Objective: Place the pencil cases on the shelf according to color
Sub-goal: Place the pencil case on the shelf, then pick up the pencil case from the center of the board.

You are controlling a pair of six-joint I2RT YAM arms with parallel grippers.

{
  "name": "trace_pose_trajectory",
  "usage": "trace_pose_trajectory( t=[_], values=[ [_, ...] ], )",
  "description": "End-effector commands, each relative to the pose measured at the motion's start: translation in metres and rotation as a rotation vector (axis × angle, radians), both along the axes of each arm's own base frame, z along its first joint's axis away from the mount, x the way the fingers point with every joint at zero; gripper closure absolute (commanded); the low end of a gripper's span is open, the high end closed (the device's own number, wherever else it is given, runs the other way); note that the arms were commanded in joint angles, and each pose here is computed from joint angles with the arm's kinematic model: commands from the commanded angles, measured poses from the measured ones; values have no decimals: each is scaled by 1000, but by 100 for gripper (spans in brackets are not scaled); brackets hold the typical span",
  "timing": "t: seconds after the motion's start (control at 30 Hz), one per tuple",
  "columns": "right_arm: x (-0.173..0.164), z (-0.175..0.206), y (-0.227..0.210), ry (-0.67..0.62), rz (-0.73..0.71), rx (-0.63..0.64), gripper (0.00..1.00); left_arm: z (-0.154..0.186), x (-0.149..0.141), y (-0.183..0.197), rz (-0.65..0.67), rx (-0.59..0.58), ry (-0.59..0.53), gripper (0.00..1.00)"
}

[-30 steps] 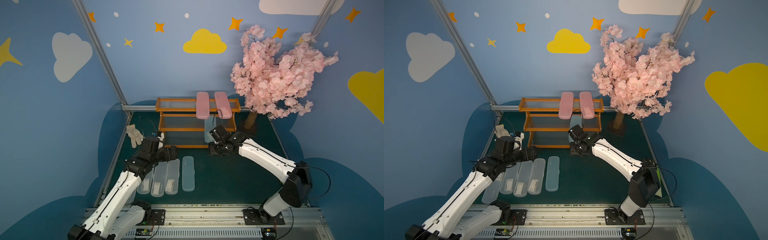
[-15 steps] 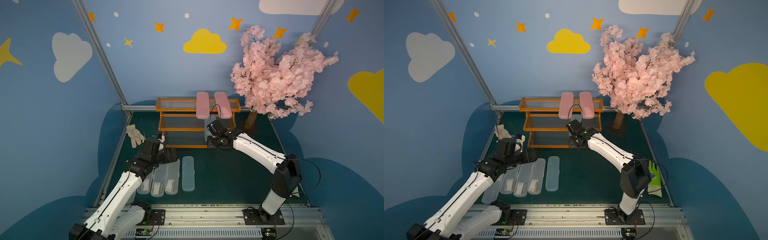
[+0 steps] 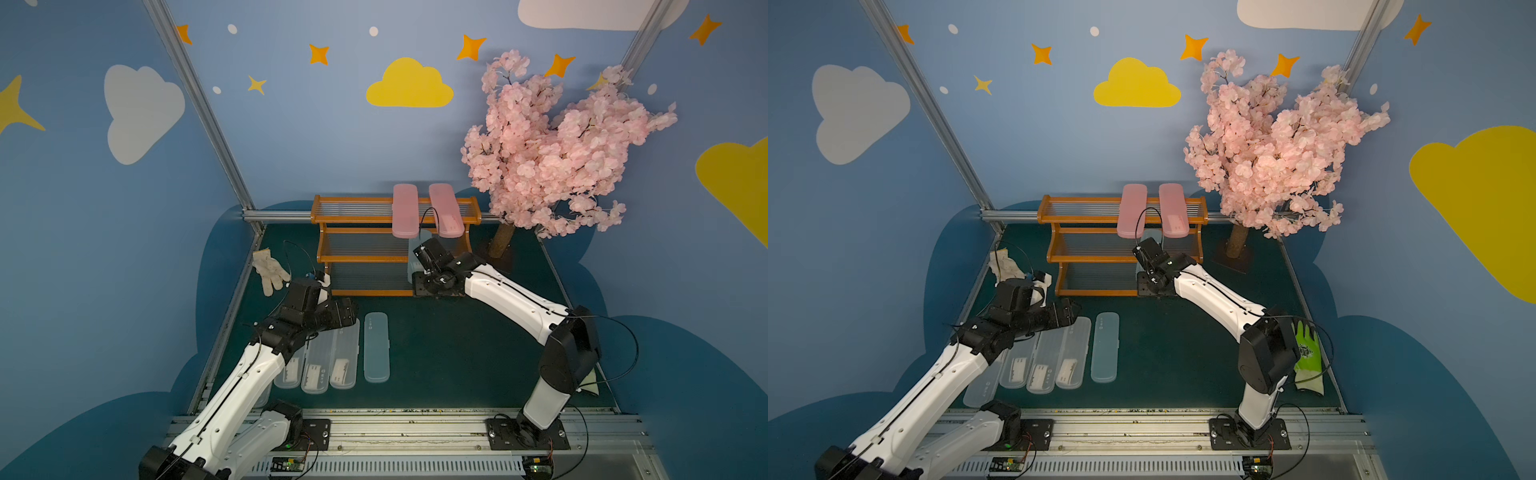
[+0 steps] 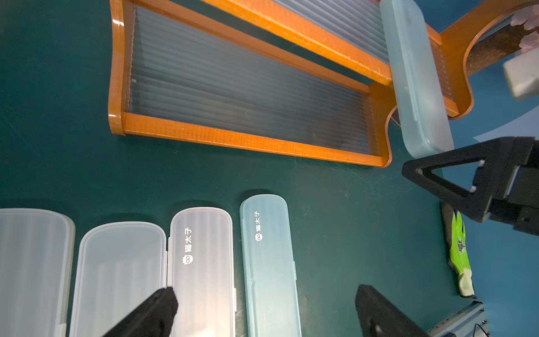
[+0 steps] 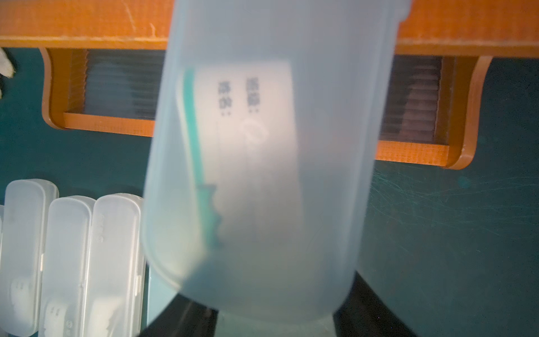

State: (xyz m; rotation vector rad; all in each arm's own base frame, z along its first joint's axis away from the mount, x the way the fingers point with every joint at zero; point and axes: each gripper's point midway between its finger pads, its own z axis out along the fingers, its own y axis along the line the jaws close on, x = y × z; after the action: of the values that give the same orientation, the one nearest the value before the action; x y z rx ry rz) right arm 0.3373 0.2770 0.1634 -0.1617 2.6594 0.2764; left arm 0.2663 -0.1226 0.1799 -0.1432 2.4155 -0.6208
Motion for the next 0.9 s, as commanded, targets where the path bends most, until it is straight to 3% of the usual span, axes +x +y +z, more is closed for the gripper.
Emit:
trace_pose_trajectory(
  t=[0.0,0.13,0.4,0.63,0.87],
  values=[
    [-1,23,-1,-48,2,53,22,-1,-2,1,14,-11,6,0],
    [-22,23,-3,-30,13,66,11,3,0,9,48,5,-18,0],
    [-88,0,1,0,21,60,6,5,10,16,85,10,-31,0],
    [-138,-48,42,107,111,66,6,-4,18,33,158,-32,10,0],
    [-167,-89,100,245,219,4,5,-11,11,64,264,16,34,0]
  ],
)
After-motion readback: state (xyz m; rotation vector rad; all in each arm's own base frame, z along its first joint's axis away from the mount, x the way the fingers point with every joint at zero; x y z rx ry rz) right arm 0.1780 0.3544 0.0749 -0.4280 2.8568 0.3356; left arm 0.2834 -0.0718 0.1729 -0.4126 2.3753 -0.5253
